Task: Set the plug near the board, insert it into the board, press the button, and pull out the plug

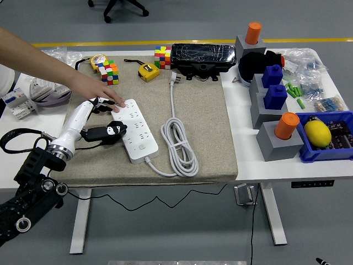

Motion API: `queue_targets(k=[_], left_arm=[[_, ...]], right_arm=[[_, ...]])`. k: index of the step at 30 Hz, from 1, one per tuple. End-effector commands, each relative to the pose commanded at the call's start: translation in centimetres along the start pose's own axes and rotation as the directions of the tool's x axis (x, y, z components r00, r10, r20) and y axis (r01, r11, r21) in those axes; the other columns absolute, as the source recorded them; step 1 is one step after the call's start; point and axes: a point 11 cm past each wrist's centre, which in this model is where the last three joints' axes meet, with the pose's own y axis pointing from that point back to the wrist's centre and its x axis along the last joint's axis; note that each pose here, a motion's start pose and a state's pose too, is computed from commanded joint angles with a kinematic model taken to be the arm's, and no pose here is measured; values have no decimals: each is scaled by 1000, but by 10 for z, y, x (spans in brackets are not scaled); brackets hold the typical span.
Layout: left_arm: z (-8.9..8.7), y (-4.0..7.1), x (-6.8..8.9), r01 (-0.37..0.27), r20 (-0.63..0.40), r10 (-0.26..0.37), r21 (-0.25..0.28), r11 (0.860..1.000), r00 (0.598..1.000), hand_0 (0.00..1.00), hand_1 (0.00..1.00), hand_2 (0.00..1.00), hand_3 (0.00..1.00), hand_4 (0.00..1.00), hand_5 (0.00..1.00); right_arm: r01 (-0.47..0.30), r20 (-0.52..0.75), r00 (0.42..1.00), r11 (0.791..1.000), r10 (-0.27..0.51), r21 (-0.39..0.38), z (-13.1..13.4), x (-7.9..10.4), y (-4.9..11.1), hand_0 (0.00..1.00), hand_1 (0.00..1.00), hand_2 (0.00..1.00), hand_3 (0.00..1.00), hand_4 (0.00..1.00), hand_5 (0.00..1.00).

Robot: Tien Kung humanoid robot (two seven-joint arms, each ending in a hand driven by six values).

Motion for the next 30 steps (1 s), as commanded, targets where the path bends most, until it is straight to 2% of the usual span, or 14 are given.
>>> queue_targets(k=[2,3,5,11,19,30], left_arm=[[-2,10,-2,-16,20,16,-6,1000,1000,699,708,687,719,998,430],[-3,14,-4,-9,28,9,-2,1000,1000,723,742,717,721,926,489],[-7,23,-11,23,40,-23,11,1000,999,723,742,717,721,926,489],[-8,34,-26,97,46,-99,26,995,994,737,762,725,711,901,494],[-7,32,-33,128,47,-130,30,991,990,749,766,723,710,886,501],[6,19,-36,143,41,-143,7,990,989,751,764,718,703,880,506]], right_arm=[[1,2,1000,1000,-1,-1,1,-1,0,654,650,639,569,995,565],[1,3,1000,1000,-1,-2,1,-1,0,654,650,639,569,994,565],[3,4,1000,1000,-3,-3,2,-2,0,654,650,639,569,994,565],[0,6,1000,1000,0,1,0,-1,0,654,650,639,569,995,564],[2,4,1000,1000,-2,9,-2,-2,0,654,650,639,569,995,565],[1,5,1000,1000,-1,7,-2,-1,0,654,650,638,568,995,565]])
